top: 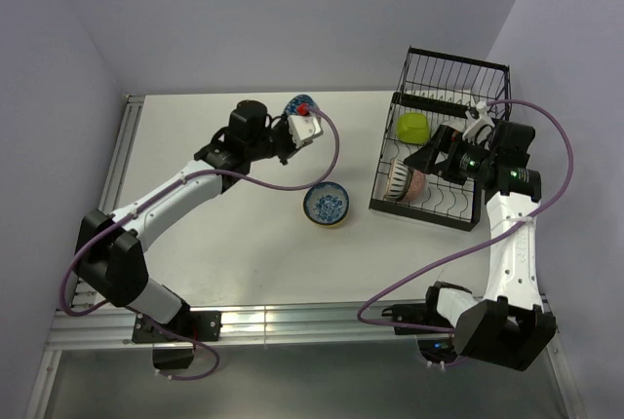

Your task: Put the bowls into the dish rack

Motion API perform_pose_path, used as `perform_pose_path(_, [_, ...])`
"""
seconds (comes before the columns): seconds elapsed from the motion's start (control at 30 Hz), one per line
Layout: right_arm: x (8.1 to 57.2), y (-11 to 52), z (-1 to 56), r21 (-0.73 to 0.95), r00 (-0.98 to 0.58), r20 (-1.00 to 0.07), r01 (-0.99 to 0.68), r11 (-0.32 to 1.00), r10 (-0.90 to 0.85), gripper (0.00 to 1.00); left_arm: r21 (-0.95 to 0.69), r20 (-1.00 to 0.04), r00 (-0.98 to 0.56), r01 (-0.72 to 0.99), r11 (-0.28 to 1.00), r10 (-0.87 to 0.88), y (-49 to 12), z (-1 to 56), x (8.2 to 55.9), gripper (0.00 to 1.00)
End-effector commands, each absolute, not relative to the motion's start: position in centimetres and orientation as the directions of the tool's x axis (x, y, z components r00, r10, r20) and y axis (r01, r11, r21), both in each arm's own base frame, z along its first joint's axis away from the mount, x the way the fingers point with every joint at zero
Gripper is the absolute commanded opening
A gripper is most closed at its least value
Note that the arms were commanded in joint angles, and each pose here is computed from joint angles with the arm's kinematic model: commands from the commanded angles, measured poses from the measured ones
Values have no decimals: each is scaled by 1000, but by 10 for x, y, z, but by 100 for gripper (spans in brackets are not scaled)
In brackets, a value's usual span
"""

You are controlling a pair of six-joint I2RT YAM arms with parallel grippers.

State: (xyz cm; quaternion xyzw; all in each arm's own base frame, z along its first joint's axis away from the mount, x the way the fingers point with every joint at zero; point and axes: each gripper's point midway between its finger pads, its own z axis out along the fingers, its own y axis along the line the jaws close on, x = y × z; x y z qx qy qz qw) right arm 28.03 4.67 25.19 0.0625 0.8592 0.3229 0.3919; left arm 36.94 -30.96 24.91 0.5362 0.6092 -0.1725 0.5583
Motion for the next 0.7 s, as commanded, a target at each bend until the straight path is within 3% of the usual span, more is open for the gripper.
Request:
perform_pose_path(0.0, [278,51,276,607,-635,-676,-192,772,374,100,323,-941,248,860,395,228,-350,318,336,0])
perform_pose_path(0.2, [268,56,285,648,-648,-635,-150,747,420,100,142,-989,150,934,327,2,-401,345,287,0])
perform_pose_path(0.33, [256,69,295,696,-657,-613,-186,693,440,100,-35,-996,-7,951,306,-92,-431,347,272,0])
perform_pose_path(0.67, [244,81,307,738,-624,-608,-217,638,491,99,-75,-991,-50,977,199,-123,-477,335,239,0])
